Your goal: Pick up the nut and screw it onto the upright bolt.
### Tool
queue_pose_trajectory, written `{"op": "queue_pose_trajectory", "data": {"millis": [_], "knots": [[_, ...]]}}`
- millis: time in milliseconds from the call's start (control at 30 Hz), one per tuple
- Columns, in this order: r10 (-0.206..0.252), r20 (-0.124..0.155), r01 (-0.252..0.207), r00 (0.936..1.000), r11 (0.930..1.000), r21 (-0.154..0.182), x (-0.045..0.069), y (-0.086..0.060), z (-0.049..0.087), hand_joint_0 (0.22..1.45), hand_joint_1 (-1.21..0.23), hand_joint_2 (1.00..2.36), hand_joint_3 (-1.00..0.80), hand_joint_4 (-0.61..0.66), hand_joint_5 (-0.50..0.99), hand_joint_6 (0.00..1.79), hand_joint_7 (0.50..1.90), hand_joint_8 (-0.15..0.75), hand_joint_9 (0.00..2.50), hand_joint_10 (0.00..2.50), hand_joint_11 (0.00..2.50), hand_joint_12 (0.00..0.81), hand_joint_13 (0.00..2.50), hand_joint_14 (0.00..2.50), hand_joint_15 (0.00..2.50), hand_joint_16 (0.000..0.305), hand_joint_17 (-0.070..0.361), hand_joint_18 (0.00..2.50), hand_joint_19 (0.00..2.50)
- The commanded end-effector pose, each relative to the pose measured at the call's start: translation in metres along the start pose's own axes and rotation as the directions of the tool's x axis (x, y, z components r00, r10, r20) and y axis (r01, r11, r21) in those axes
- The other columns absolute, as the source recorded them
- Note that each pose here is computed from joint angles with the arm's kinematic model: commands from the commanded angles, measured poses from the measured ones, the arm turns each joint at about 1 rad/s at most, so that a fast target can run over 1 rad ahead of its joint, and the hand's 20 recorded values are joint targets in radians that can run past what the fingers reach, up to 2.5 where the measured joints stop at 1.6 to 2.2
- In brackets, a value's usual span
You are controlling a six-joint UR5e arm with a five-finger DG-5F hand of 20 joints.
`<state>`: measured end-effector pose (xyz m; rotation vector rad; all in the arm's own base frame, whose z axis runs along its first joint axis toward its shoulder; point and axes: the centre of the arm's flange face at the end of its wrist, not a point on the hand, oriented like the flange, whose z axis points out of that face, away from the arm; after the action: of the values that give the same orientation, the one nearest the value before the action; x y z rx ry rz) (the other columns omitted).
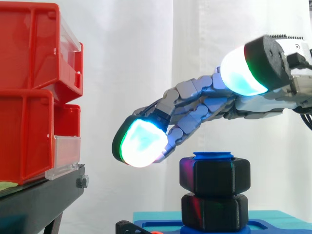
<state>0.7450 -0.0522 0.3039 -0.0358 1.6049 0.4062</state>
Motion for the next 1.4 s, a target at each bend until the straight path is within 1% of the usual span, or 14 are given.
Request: {"op": "queue_pose_trajectory", "data": {"millis": [0, 100, 167, 333, 367, 567, 633, 867, 900, 1100, 1167, 1300, 1333, 1367], "knots": [[0.001, -0.003, -0.001, 1.0000, 1.0000, -0.001, 0.001, 0.000, 0.000, 0.45, -0.06, 1.00, -0.50, 0.24, -0.15, 0.50, 0.90, 0.233, 0.32, 0.00, 0.00, 0.322, 0.00, 0.00, 0.00, 0.043, 0.097, 0.00, 0.00], [0.001, -0.004, -0.001, 1.0000, 1.0000, -0.003, 0.001, 0.001, -0.001, 0.46, -0.13, 1.00, -0.50, 0.25, -0.14, 0.50, 0.95, 0.240, 0.37, 0.00, 0.00, 0.318, 0.00, 0.00, 0.00, 0.043, 0.097, 0.00, 0.00], [0.001, -0.003, -0.001, 1.0000, 1.0000, 0.002, 0.001, -0.002, -0.001, 0.46, -0.15, 1.00, -0.50, 0.25, -0.13, 0.50, 0.99, 0.240, 0.39, 0.00, 0.00, 0.316, 0.00, 0.00, 0.00, 0.043, 0.097, 0.00, 0.00], [0.001, -0.002, -0.001, 1.0000, 1.0000, 0.003, 0.000, -0.004, -0.002, 0.47, -0.17, 1.00, -0.50, 0.25, -0.10, 0.50, 1.10, 0.252, 0.44, 0.00, 0.00, 0.316, 0.04, 0.00, 0.00, 0.042, 0.095, 0.00, 0.00], [0.001, -0.002, -0.001, 1.0000, 1.0000, 0.003, 0.000, -0.004, -0.002, 0.47, -0.19, 1.00, -0.50, 0.24, -0.09, 0.50, 1.15, 0.260, 0.50, 0.00, 0.00, 0.317, 0.08, 0.00, 0.00, 0.041, 0.092, 0.00, 0.00], [-0.001, -0.002, 0.001, 1.0000, 1.0000, 0.005, 0.000, -0.005, -0.002, 0.47, -0.19, 1.00, -0.50, 0.20, -0.05, 0.50, 1.28, 0.267, 0.58, 0.00, 0.00, 0.310, 0.16, 0.00, 0.00, 0.039, 0.089, 0.00, 0.00], [-0.001, -0.002, 0.001, 1.0000, 1.0000, 0.005, 0.000, -0.006, -0.003, 0.47, -0.19, 1.00, -0.50, 0.17, -0.04, 0.50, 1.31, 0.270, 0.63, 0.00, 0.00, 0.308, 0.18, 0.00, 0.00, 0.039, 0.087, 0.00, 0.00], [0.001, -0.003, -0.001, 1.0000, 1.0000, 0.005, 0.000, -0.007, -0.003, 0.48, -0.21, 1.00, -0.50, 0.17, 0.01, 0.50, 1.35, 0.263, 0.79, 0.00, 0.00, 0.288, 0.30, 0.00, 0.00, 0.035, 0.079, 0.00, 0.00], [0.001, 0.000, -0.001, 1.0000, 1.0000, 0.006, -0.002, -0.007, -0.004, 0.48, -0.22, 1.00, -0.50, 0.17, 0.01, 0.51, 1.33, 0.263, 0.82, 0.00, 0.00, 0.284, 0.32, 0.00, 0.00, 0.035, 0.079, 0.00, 0.00], [0.000, 0.002, 0.000, 1.0000, 1.0000, 0.007, -0.001, -0.010, -0.004, 0.48, -0.23, 1.00, -0.50, 0.16, 0.02, 0.55, 1.27, 0.268, 0.93, 0.00, 0.00, 0.267, 0.41, 0.00, 0.00, 0.032, 0.071, 0.00, 0.00], [0.000, 0.005, 0.000, 1.0000, 1.0000, 0.006, -0.003, -0.011, -0.005, 0.49, -0.23, 1.00, -0.50, 0.15, 0.02, 0.56, 1.23, 0.264, 0.98, 0.00, 0.00, 0.261, 0.45, 0.00, 0.00, 0.030, 0.067, 0.01, 0.00], [0.000, 0.004, 0.000, 1.0000, 1.0000, 0.003, -0.004, -0.013, -0.006, 0.49, -0.22, 1.00, -0.50, 0.08, 0.04, 0.58, 1.20, 0.242, 1.09, 0.00, 0.00, 0.243, 0.52, 0.00, 0.00, 0.027, 0.060, 0.10, 0.00], [0.000, 0.003, 0.000, 1.0000, 1.0000, 0.005, -0.004, -0.015, -0.007, 0.49, -0.22, 1.00, -0.50, 0.06, 0.04, 0.60, 1.17, 0.227, 1.10, 0.00, 0.00, 0.236, 0.55, 0.00, 0.00, 0.025, 0.056, 0.15, 0.00], [0.000, 0.003, 0.000, 1.0000, 1.0000, 0.004, -0.004, -0.015, -0.007, 0.49, -0.22, 1.00, -0.50, -0.01, 0.05, 0.63, 1.10, 0.188, 1.17, 0.00, 0.00, 0.212, 0.63, 0.00, 0.00, 0.020, 0.045, 0.26, 0.00]]}}
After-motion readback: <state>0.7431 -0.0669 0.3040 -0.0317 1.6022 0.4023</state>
